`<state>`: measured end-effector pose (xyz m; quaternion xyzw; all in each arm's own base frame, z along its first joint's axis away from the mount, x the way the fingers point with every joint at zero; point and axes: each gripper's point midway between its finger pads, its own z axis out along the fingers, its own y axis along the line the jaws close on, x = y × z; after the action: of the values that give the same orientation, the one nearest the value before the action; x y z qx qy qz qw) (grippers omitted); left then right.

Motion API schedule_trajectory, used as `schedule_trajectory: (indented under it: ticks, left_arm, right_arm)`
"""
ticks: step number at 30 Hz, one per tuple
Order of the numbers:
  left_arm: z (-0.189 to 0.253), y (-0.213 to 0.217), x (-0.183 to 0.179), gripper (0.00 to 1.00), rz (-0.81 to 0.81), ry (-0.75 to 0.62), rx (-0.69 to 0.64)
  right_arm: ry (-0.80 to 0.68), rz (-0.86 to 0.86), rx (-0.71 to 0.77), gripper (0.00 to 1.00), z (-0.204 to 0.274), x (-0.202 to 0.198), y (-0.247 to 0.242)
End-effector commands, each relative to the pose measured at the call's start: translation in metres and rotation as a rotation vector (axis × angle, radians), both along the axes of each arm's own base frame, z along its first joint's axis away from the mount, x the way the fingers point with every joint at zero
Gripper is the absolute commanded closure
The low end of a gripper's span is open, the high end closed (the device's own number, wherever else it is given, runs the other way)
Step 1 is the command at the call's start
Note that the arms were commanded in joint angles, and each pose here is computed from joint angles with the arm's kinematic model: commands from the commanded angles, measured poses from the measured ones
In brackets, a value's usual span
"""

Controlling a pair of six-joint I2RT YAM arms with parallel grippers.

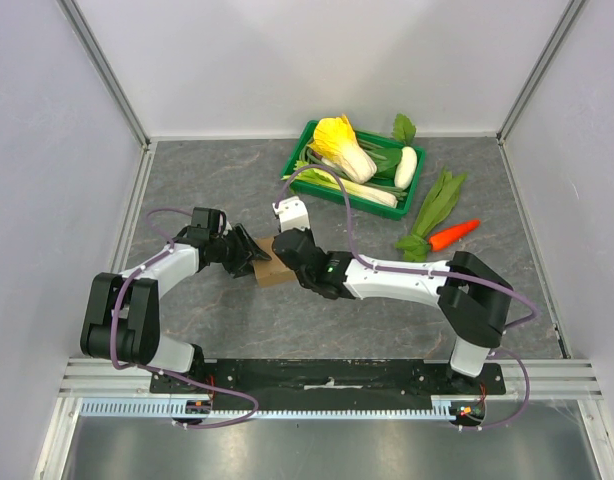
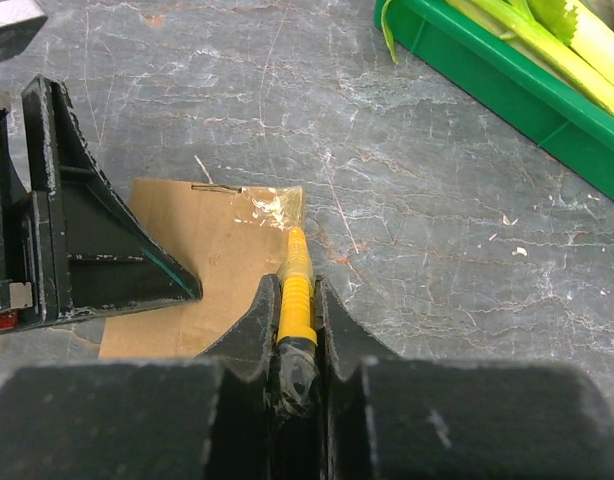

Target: Unpack the express box

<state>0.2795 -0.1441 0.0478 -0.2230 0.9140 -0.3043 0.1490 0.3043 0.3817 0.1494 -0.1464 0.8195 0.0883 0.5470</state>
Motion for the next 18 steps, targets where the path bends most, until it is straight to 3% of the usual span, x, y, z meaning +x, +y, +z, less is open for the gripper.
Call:
schedule_trajectory:
  ticks: [1,18]
  left_arm:
    - [-0.049,0.03,-0.054,0.98,-0.01,0.215,0.174]
    - [-0.049,0.03,-0.054,0.98,-0.003,0.218,0.172]
  right_arm:
    - [-0.038,-0.033,0.052,1.0,0.018,0.008,0.008]
    - [0.001,-0.049,-0.008,1.0,-0.005,0.006,0.003]
